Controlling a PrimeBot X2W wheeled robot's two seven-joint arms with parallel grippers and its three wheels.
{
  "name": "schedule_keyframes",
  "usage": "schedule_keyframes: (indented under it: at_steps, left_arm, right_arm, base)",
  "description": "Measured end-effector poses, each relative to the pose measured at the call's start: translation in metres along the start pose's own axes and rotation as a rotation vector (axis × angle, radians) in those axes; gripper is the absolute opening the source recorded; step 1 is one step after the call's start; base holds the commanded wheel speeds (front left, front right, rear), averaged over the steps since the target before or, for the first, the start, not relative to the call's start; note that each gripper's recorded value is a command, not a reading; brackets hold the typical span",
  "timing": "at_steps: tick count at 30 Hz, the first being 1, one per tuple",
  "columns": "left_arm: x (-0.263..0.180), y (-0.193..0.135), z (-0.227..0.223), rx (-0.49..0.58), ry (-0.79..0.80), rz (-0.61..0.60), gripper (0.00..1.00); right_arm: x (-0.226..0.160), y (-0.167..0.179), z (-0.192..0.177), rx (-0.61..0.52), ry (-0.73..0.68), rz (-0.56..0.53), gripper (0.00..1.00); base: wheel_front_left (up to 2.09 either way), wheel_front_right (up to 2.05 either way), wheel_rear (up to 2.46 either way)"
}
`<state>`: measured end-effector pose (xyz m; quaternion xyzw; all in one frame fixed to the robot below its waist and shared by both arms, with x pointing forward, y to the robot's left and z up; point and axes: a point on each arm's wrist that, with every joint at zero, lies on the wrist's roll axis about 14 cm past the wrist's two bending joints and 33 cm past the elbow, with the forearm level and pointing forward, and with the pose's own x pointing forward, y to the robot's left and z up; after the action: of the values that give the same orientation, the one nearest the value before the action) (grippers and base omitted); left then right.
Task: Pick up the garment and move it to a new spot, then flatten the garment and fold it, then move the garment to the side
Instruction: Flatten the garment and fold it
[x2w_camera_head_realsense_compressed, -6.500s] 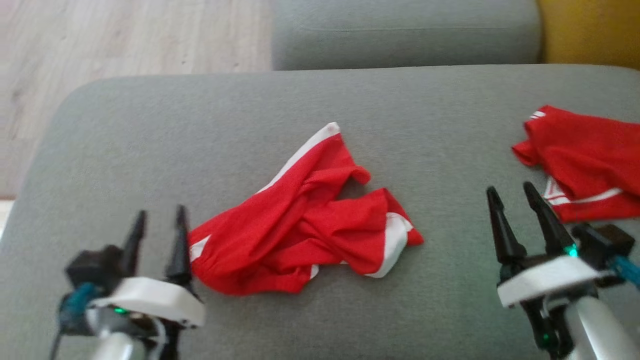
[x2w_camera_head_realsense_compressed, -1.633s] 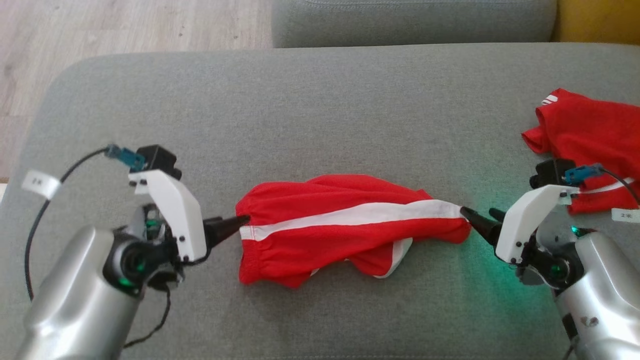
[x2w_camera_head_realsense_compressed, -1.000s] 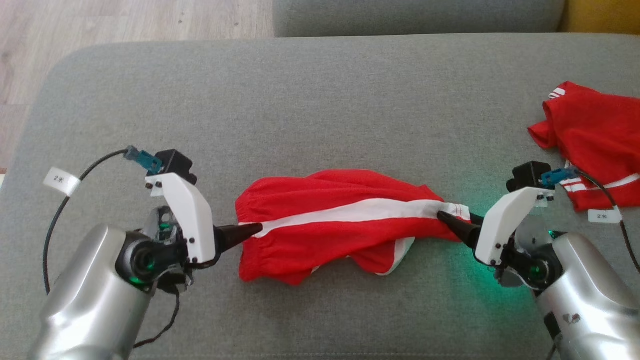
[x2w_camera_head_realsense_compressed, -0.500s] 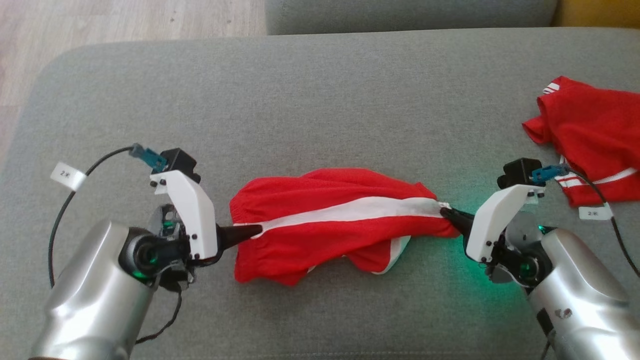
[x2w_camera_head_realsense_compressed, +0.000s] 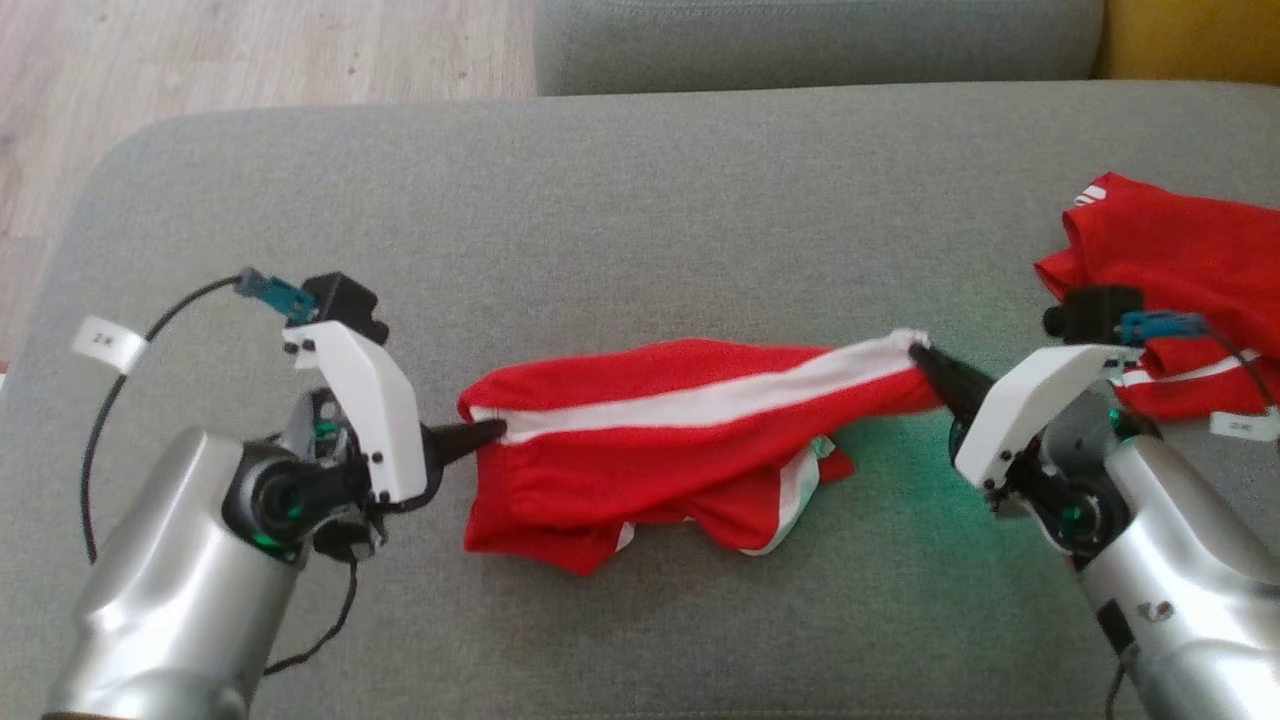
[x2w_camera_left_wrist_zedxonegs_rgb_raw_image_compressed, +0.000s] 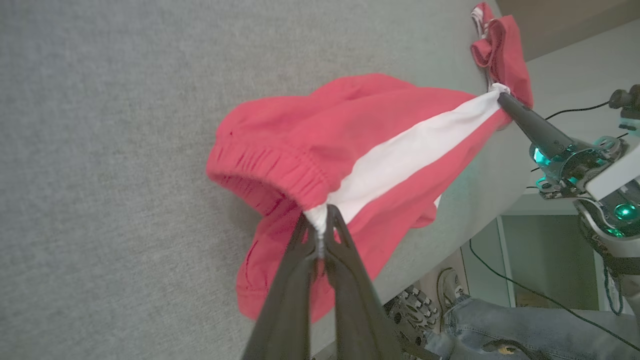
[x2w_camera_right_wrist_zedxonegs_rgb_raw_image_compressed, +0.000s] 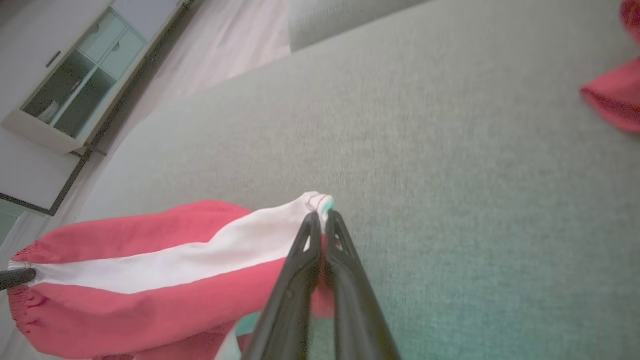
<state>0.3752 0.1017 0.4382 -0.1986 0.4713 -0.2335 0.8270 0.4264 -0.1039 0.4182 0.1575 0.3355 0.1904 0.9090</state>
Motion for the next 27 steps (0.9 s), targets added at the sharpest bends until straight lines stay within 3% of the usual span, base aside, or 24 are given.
schedule_keyframes:
  at_steps: [7,15,27]
  left_arm:
    - [-0.013,-0.019,0.035,0.027,-0.144,-0.064,0.00]
    - [-0.016,-0.046,0.161,0.175,-0.393,-0.040,0.00]
    - [0.007,-0.053,0.307,0.194,-0.623,-0.024,0.00]
  right_arm:
    - [-0.012,0.011,0.043,-0.049,-0.173,0.052,0.00]
    - [0.002,0.022,0.157,-0.145,-0.385,0.123,0.00]
    - [0.047,0.020,0.299,-0.174,-0.638,0.151,0.00]
  base:
    - [0.00,0.00,0.00]
    - [0.00,0.00,0.00]
    - [0.00,0.00,0.00]
